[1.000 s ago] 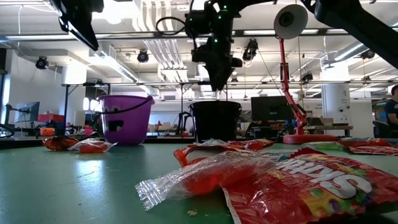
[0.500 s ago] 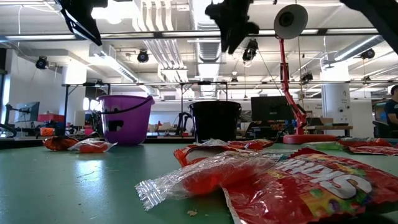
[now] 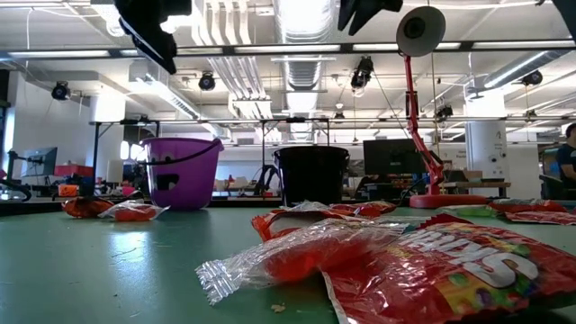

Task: Sort candy
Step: Put the orange candy into the black bucket

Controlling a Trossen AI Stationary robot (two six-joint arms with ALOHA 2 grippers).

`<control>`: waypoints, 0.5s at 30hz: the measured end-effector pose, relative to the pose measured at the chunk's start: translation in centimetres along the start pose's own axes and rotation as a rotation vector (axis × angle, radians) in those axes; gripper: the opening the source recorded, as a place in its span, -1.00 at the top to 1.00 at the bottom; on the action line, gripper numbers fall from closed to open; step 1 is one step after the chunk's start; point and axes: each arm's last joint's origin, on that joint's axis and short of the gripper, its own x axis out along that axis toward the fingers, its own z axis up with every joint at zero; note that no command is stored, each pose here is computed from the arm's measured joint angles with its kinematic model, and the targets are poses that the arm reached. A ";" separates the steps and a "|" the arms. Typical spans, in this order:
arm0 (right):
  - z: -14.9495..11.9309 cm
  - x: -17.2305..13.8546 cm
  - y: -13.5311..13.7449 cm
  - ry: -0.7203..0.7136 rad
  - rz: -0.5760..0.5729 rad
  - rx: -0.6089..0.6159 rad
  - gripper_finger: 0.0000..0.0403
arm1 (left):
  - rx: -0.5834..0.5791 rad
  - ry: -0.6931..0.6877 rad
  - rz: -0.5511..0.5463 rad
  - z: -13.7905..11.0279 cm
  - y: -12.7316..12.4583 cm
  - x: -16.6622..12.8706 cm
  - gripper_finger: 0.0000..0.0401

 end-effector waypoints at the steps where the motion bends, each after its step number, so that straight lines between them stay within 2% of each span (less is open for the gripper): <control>1: 0.0 -0.2 -0.1 -0.008 -0.008 0.000 0.29 | 0.017 0.000 -0.010 0.3 -0.4 0.5 0.25; 7: -0.5 -1.3 -0.9 -0.027 -0.081 -0.022 0.29 | 0.073 -0.025 -0.027 2.1 -1.9 3.3 0.25; 15: -0.7 -2.6 -1.5 -0.058 -0.073 -0.077 0.28 | 0.093 0.052 -0.054 3.5 -3.3 8.5 0.25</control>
